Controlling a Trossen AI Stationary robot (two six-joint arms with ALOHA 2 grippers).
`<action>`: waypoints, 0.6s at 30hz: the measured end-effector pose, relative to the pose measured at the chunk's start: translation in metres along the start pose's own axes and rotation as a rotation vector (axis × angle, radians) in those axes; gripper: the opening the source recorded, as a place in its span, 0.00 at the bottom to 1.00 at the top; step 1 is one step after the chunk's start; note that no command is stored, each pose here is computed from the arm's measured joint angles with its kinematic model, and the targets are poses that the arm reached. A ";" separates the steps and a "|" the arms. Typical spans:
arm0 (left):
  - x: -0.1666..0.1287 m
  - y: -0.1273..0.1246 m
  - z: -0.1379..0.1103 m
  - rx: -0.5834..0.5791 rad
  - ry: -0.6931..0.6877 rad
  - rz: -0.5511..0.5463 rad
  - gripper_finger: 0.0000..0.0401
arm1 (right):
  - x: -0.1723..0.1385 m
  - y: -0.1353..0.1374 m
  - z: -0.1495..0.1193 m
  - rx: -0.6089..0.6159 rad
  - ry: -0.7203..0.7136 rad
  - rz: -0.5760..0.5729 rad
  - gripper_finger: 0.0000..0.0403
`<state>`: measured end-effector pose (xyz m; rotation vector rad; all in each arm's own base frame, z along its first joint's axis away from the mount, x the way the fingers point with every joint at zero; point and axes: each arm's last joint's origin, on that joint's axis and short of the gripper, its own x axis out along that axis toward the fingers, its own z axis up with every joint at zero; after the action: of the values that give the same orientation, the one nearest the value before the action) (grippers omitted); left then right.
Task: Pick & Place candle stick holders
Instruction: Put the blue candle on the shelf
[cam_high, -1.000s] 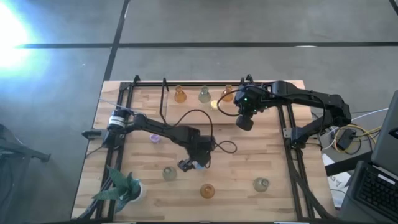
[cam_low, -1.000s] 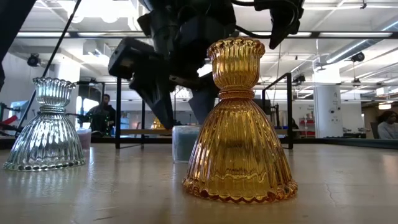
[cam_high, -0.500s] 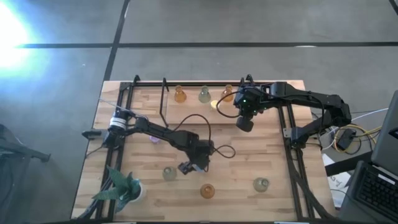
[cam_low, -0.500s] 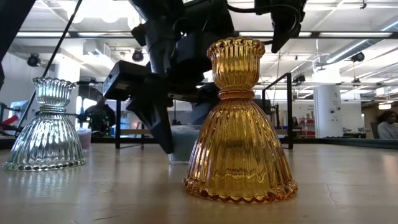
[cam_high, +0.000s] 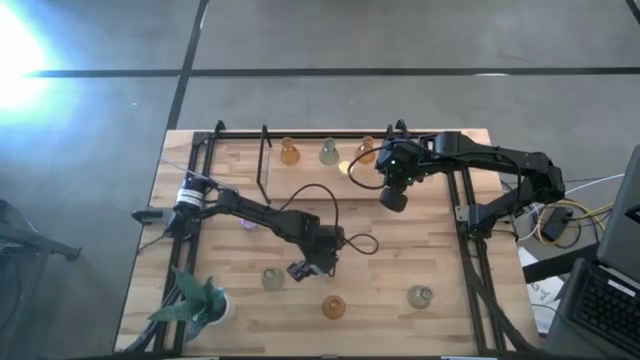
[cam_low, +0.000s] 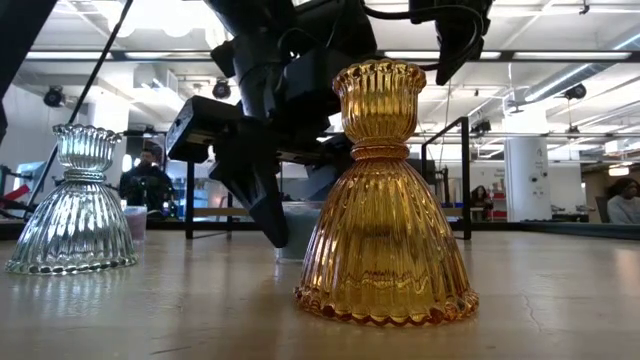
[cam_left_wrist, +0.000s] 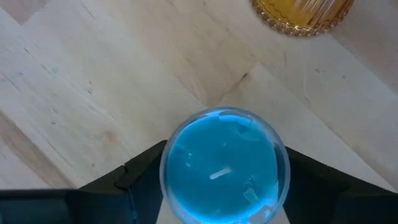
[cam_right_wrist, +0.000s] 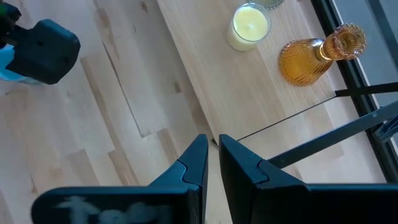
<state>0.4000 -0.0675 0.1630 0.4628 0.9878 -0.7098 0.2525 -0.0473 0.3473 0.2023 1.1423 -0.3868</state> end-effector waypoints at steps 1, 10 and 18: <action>0.000 0.000 0.000 0.000 0.001 0.001 0.63 | 0.000 0.000 0.000 0.000 0.000 0.000 0.08; -0.008 0.001 -0.002 -0.023 0.066 0.070 0.59 | 0.000 0.000 0.000 0.000 0.001 0.000 0.08; -0.035 0.027 -0.013 -0.179 0.132 0.111 0.59 | 0.000 0.000 0.000 0.013 0.002 0.000 0.08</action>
<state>0.3992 -0.0296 0.1885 0.4079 1.1300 -0.4910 0.2523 -0.0473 0.3473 0.2144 1.1417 -0.3946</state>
